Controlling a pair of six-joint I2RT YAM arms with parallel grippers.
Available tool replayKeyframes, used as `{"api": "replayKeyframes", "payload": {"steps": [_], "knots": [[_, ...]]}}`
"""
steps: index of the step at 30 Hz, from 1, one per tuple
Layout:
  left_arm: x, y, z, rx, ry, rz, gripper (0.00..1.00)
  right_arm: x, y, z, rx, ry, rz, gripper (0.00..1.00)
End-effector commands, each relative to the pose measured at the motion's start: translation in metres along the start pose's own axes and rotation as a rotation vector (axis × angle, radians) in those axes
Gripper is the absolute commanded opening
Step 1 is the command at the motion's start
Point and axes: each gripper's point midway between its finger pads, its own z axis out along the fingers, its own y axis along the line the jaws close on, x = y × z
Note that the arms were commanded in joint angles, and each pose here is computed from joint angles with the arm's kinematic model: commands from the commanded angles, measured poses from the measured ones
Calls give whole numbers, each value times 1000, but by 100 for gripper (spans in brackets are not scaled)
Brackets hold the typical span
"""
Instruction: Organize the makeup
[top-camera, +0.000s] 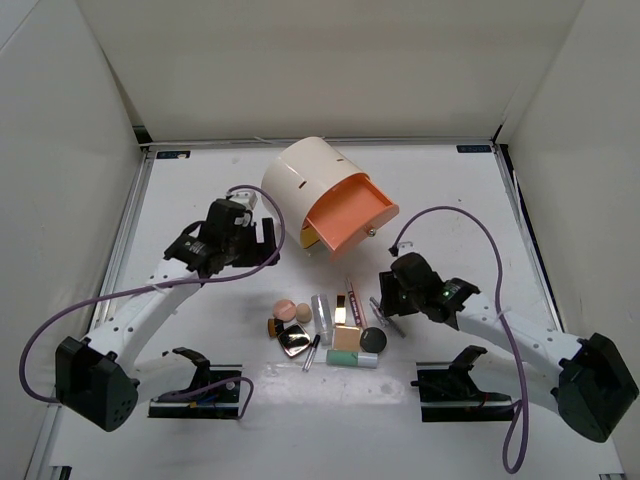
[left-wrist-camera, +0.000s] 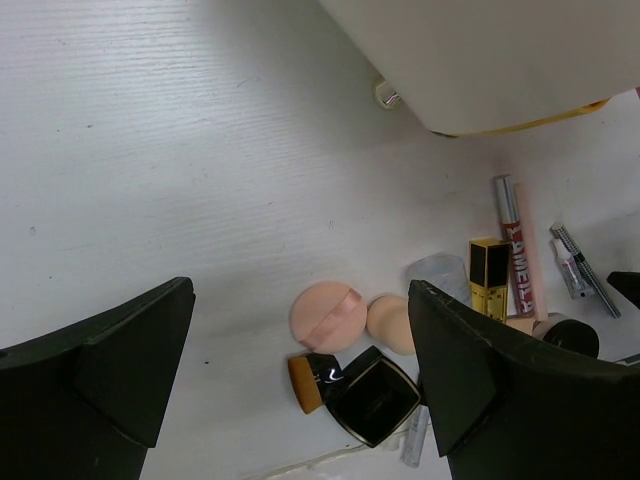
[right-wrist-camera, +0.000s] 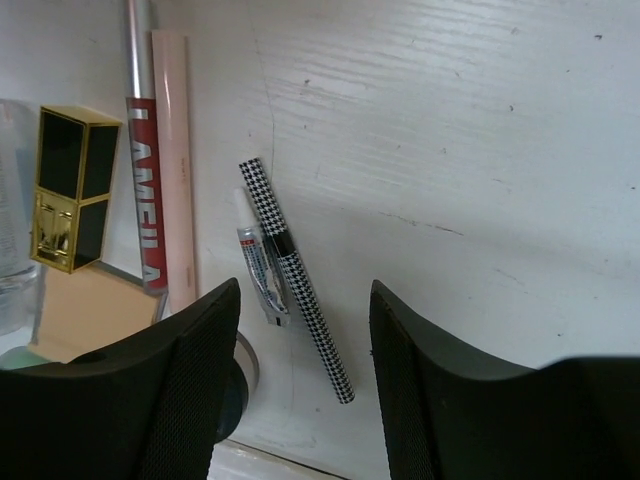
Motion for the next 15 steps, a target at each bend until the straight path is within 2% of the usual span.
{"api": "replayKeyframes", "payload": {"steps": [1,9,15], "knots": [[-4,-1,-7,-15,-32,-10,98,-3,3,8,42,-47,-19,58],[26,-6,1,-16,49,-22,98,7,2,10,107,-55,-41,58],[61,-49,0,136,142,44,98,13,6,10,110,-47,-45,58]]}}
